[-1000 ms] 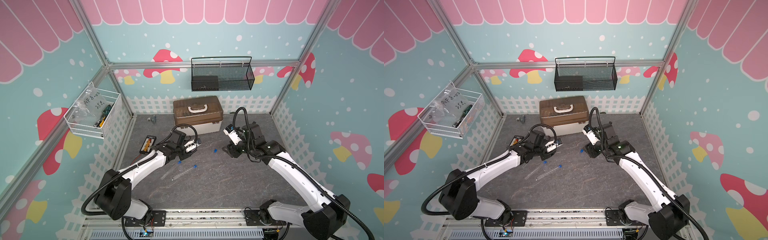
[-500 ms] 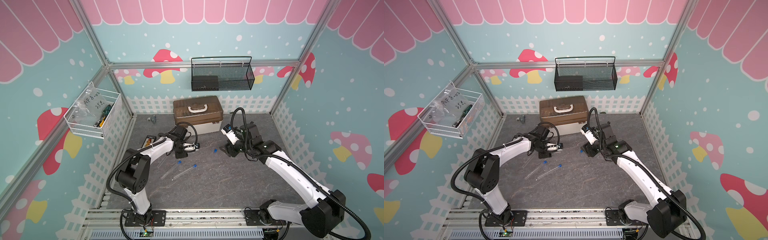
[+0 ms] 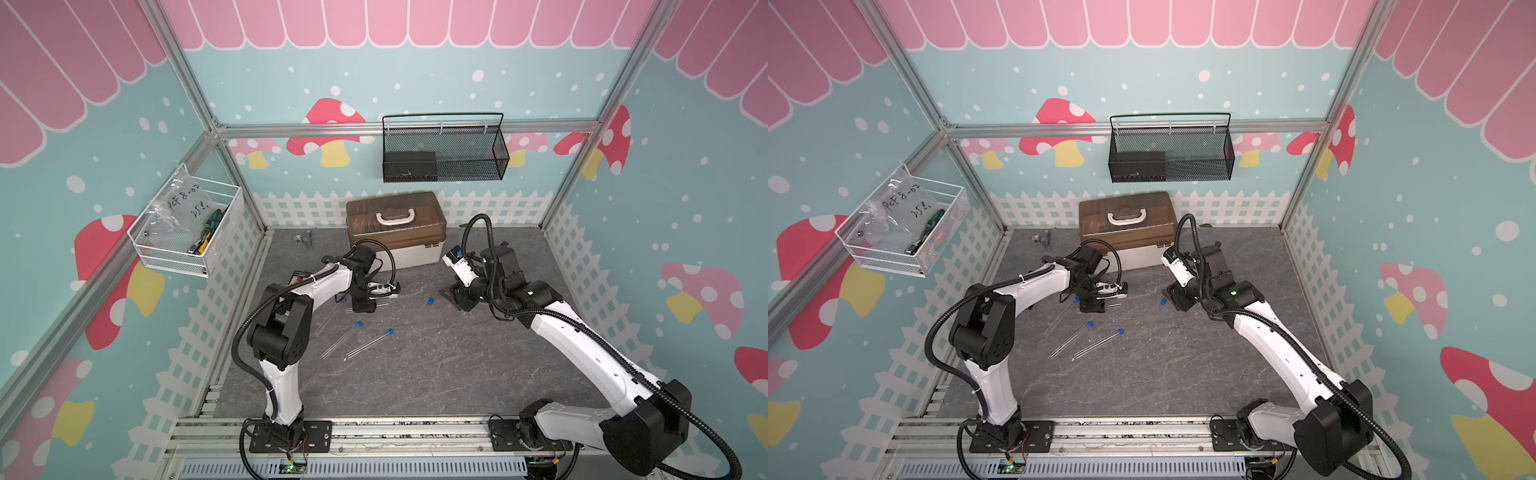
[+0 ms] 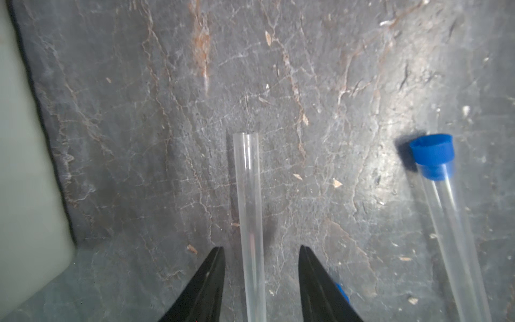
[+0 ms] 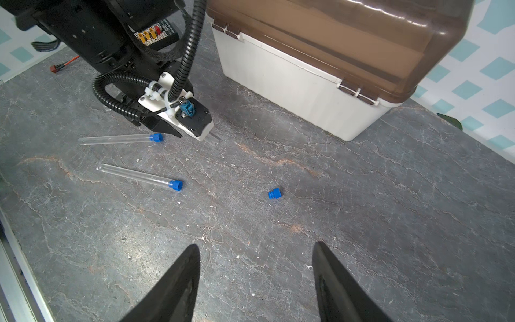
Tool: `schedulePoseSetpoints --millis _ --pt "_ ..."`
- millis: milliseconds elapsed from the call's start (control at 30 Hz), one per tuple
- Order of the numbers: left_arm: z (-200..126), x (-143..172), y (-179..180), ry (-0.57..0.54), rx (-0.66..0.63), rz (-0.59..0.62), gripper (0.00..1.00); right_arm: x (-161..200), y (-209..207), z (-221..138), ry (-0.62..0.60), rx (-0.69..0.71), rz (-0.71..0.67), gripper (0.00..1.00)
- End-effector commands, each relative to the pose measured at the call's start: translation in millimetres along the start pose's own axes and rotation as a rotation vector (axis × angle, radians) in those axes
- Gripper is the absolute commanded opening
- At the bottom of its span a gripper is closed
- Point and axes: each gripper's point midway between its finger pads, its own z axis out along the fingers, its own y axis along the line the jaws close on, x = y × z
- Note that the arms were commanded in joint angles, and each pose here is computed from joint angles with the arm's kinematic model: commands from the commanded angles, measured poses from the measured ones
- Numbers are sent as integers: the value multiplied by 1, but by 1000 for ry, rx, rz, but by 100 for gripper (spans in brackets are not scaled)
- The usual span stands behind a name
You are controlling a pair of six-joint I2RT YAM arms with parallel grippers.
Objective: Insert stoppers into test tubes
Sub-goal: Pick up the test tube at the center of the board.
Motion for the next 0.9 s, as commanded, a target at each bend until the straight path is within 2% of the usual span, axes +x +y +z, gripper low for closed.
schedulePoseSetpoints --millis 0,333,867 --pt "3 1 1 15 28 33 46 -3 0 -2 -16 2 -28 63" --pt "13 5 7 46 27 19 36 -2 -3 -4 -17 21 -35 58" --pt "21 17 5 108 48 8 31 -1 -4 -2 -12 26 -22 53"
